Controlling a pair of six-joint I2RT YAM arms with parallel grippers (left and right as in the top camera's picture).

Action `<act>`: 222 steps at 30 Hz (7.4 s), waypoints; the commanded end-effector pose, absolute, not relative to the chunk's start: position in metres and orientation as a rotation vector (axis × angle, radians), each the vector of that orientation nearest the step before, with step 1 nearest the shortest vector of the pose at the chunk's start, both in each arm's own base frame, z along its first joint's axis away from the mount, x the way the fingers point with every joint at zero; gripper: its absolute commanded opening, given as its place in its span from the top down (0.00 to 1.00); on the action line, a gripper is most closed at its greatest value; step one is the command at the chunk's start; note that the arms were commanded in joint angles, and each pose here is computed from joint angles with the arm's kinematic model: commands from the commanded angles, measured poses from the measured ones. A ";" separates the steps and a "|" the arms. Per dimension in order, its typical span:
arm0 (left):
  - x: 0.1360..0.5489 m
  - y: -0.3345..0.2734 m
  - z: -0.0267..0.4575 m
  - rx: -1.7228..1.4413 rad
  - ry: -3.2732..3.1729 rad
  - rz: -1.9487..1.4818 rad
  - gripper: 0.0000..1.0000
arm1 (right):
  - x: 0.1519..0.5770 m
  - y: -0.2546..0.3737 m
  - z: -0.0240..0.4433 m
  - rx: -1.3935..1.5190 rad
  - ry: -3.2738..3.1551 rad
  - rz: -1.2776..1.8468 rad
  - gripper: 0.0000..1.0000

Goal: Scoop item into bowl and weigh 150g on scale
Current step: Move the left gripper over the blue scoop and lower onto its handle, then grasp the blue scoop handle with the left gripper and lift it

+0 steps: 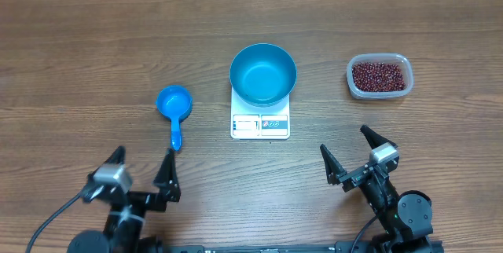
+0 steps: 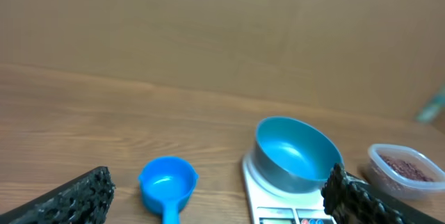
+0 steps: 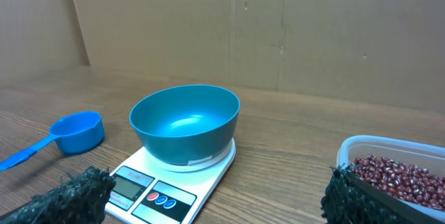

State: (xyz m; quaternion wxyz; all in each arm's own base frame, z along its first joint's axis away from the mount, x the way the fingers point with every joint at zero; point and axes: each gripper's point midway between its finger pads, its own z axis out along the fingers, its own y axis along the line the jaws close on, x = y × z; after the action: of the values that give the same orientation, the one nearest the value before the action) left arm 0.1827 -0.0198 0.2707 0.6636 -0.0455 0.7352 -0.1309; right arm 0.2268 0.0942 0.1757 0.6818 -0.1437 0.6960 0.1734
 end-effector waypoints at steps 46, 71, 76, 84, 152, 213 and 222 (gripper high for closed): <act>0.297 0.002 0.173 -0.223 2.765 -0.195 0.00 | 0.227 0.094 0.174 -0.323 1.557 0.382 0.00; 0.325 -0.013 0.184 -0.085 2.655 -0.037 0.00 | 0.227 0.094 0.174 -0.322 1.556 0.382 0.00; 0.324 -0.019 0.184 -0.075 2.658 -0.082 0.00 | 0.227 0.094 0.174 -0.323 1.557 0.382 0.00; 0.323 -0.020 0.160 -0.083 2.740 -0.086 0.00 | 0.227 0.094 0.174 -0.323 1.556 0.382 0.00; 0.338 -0.023 0.023 -0.168 2.949 0.046 0.62 | 0.227 0.094 0.174 -0.323 1.557 0.382 0.00; 0.319 -0.088 0.221 -0.973 2.665 -0.626 0.96 | 0.221 0.105 0.176 -0.350 1.548 0.468 0.00; 0.313 -0.158 0.214 -0.987 2.704 -0.712 0.96 | 0.194 0.141 0.181 -0.199 1.633 1.035 0.00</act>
State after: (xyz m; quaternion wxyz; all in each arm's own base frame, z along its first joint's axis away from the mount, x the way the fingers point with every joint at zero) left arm 0.3158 -0.1342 0.2175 0.1094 -0.3087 0.9172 -0.2267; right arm 0.2046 0.1286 0.1835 0.6316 -0.1424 0.6851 0.3338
